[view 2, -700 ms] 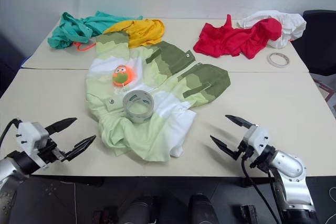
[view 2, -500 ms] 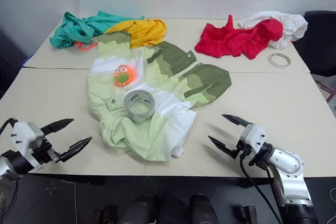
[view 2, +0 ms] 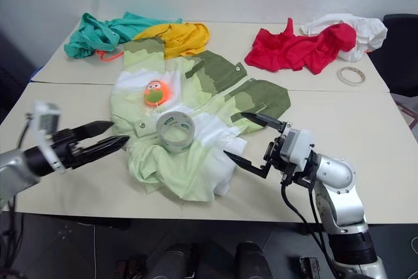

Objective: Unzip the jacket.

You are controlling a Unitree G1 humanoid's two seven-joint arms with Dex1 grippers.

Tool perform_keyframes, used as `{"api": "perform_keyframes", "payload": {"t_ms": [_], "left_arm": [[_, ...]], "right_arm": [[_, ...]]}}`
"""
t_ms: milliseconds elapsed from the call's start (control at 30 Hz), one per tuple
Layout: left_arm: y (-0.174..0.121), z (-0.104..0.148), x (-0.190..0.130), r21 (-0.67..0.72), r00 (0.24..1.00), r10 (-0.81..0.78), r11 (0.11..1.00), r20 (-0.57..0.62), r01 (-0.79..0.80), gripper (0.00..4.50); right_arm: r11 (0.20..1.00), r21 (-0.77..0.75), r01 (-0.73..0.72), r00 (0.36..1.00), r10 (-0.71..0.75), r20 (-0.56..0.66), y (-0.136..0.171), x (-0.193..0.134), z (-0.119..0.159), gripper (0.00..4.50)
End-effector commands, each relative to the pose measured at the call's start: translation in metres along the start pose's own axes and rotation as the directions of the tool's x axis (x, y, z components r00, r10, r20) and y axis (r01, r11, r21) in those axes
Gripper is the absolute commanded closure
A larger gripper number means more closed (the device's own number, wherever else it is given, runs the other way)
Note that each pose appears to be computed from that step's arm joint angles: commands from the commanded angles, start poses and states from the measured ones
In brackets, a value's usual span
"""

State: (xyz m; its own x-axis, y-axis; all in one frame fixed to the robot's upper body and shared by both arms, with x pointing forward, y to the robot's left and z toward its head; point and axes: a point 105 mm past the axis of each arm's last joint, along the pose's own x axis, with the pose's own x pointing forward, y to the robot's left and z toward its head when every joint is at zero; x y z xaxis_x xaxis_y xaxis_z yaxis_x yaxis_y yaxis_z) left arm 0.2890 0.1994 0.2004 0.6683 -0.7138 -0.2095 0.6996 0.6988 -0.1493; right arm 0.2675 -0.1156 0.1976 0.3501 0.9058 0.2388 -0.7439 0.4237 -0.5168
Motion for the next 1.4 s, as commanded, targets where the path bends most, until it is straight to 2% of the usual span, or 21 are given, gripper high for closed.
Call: {"api": "perform_keyframes", "payload": {"t_ms": [33, 200, 367, 500, 667, 867, 900, 967, 1000, 1067, 1133, 1167, 1233, 1300, 1367, 1400], "left_arm": [[0.007, 0.015, 0.017, -0.095, 0.999, 0.043, 0.995, 0.011, -0.042, 0.00], [0.013, 0.018, 0.043, -0.130, 0.994, 0.094, 0.986, -0.063, -0.101, 0.00], [0.005, 0.011, 0.060, -0.107, 0.988, 0.054, 0.992, -0.146, -0.070, 0.00], [-0.002, 0.009, 0.063, -0.061, 0.972, 0.010, 0.998, -0.235, -0.025, 0.79], [0.003, 0.000, 0.060, -0.012, 0.949, 0.015, 1.000, -0.315, -0.019, 2.38], [0.000, 0.005, 0.062, -0.089, 0.971, -0.028, 0.996, -0.236, 0.007, 4.21], [0.000, 0.005, 0.062, -0.100, 0.973, -0.028, 0.995, -0.228, 0.005, 4.39], [0.004, 0.014, 0.057, -0.129, 0.991, -0.018, 0.992, -0.133, 0.001, 4.48], [0.008, 0.025, 0.050, -0.171, 0.998, -0.013, 0.985, -0.057, 0.003, 4.48], [0.010, 0.035, 0.040, -0.219, 1.000, -0.007, 0.976, 0.022, 0.012, 4.48], [0.032, 0.046, 0.014, -0.262, 0.986, 0.125, 0.961, 0.112, -0.092, 4.48], [0.053, 0.045, -0.014, -0.283, 0.955, 0.257, 0.936, 0.148, -0.208, 4.48], [0.081, 0.038, -0.060, -0.322, 0.876, 0.459, 0.860, 0.151, -0.396, 4.48], [0.104, 0.025, -0.109, -0.379, 0.760, 0.633, 0.745, 0.144, -0.549, 4.48], [0.122, -0.005, -0.164, -0.421, 0.602, 0.796, 0.568, 0.063, -0.707, 4.48], [0.125, -0.020, -0.181, -0.423, 0.558, 0.830, 0.509, 0.010, -0.750, 4.48]], "right_arm": [[0.995, -0.058, 0.087, 0.995, -0.090, -0.050, -0.014, -0.021, -0.006, 0.04], [0.989, -0.077, 0.124, 0.986, -0.132, -0.103, -0.015, -0.034, -0.014, 0.04], [0.983, -0.084, 0.165, 0.979, -0.173, -0.107, -0.015, -0.035, -0.013, 0.04], [0.974, -0.092, 0.206, 0.970, -0.216, -0.114, -0.016, -0.037, -0.011, 0.00], [0.971, -0.082, 0.225, 0.965, -0.234, -0.121, -0.013, -0.039, -0.010, 0.00], [0.977, -0.059, 0.203, 0.972, -0.208, -0.106, -0.008, -0.035, -0.008, 0.00], [0.980, -0.054, 0.194, 0.975, -0.199, -0.102, -0.007, -0.034, -0.008, 0.00], [0.986, -0.035, 0.162, 0.983, -0.164, -0.083, -0.004, -0.026, -0.010, 0.00], [0.988, -0.028, 0.151, 0.986, -0.153, -0.070, -0.004, -0.022, -0.010, 0.00], [0.989, -0.023, 0.143, 0.988, -0.144, -0.058, -0.004, -0.019, -0.010, 0.00], [0.992, -0.020, 0.127, 0.991, -0.128, -0.043, -0.004, -0.016, -0.010, 0.00], [0.993, -0.019, 0.116, 0.993, -0.117, -0.034, -0.004, -0.013, -0.010, 0.00], [0.994, -0.019, 0.107, 0.994, -0.108, -0.025, -0.006, -0.010, -0.011, 0.00], [0.995, -0.018, 0.103, 0.995, -0.103, -0.017, -0.006, -0.008, -0.012, 0.00], [0.994, -0.021, 0.107, 0.994, -0.107, 0.003, -0.007, -0.006, -0.011, 0.00], [0.991, -0.029, 0.133, 0.991, -0.133, 0.017, -0.010, -0.005, -0.010, 0.00]]}}
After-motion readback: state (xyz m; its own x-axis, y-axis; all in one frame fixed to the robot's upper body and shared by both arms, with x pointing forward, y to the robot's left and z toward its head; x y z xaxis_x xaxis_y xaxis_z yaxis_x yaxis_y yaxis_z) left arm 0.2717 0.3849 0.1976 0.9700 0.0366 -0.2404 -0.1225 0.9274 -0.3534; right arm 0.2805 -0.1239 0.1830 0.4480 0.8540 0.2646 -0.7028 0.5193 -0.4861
